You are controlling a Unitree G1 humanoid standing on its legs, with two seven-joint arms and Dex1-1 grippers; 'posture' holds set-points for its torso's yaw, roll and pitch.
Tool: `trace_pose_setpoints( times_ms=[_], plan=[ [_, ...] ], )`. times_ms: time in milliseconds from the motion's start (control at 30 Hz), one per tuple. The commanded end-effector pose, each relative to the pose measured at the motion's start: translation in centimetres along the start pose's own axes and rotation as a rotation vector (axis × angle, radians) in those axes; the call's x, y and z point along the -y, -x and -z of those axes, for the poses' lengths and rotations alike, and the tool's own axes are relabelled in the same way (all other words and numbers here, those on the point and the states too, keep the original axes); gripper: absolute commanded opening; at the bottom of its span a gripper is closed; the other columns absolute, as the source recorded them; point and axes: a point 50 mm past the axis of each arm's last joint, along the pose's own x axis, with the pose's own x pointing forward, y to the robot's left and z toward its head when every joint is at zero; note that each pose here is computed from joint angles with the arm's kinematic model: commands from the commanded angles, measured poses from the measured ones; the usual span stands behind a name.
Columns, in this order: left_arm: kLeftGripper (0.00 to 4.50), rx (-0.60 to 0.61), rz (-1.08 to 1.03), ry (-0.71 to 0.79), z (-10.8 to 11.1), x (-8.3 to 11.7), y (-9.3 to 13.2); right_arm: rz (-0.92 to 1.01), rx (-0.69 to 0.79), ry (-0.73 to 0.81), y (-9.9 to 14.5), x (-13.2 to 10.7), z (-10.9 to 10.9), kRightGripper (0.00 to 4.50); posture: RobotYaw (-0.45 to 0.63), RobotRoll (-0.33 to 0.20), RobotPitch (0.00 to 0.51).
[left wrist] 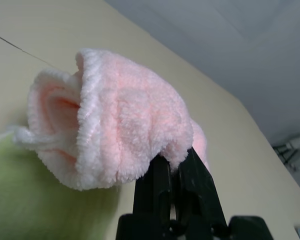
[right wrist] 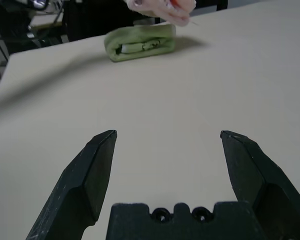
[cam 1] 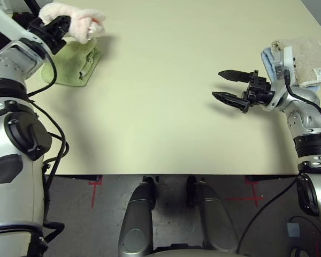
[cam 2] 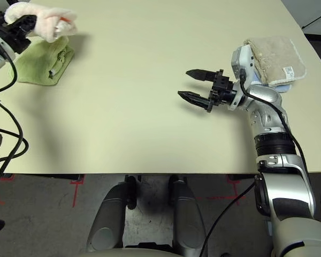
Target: Fold the towel and set it aside.
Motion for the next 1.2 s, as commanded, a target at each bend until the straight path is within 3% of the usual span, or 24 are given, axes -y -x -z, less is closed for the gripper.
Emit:
trace_pose_setpoints(
  times_ms=[33, 267, 600, 1033, 1200],
  plan=[
    [0.03, 0.036, -0.024, 0.003, -0.7, -0.8, 0.8, 0.000, 0.011, -0.001, 0.0, -0.1, -0.2, 4.50, -0.02, 0.000, 0.272],
    [0.03, 0.122, -0.041, 0.026, -1.3, -1.3, 1.2, -0.006, 0.002, 0.005, 0.0, -0.1, -0.3, 4.50, -0.03, 0.000, 0.275],
    [0.03, 0.090, 0.003, 0.097, -0.7, -1.6, 1.6, -0.009, -0.011, 0.008, 0.1, -0.1, -0.2, 4.50, -0.03, 0.000, 0.275],
    [0.03, -0.044, -0.034, 0.202, 0.0, -4.0, 5.0, -0.017, -0.026, 0.014, 0.1, -0.1, -0.2, 4.50, -0.02, 0.000, 0.278],
    [0.03, -0.115, -0.093, 0.267, 1.3, -5.3, 6.3, -0.023, -0.030, 0.020, -0.1, 0.0, -0.1, 4.50, -0.02, 0.000, 0.276]
  ],
)
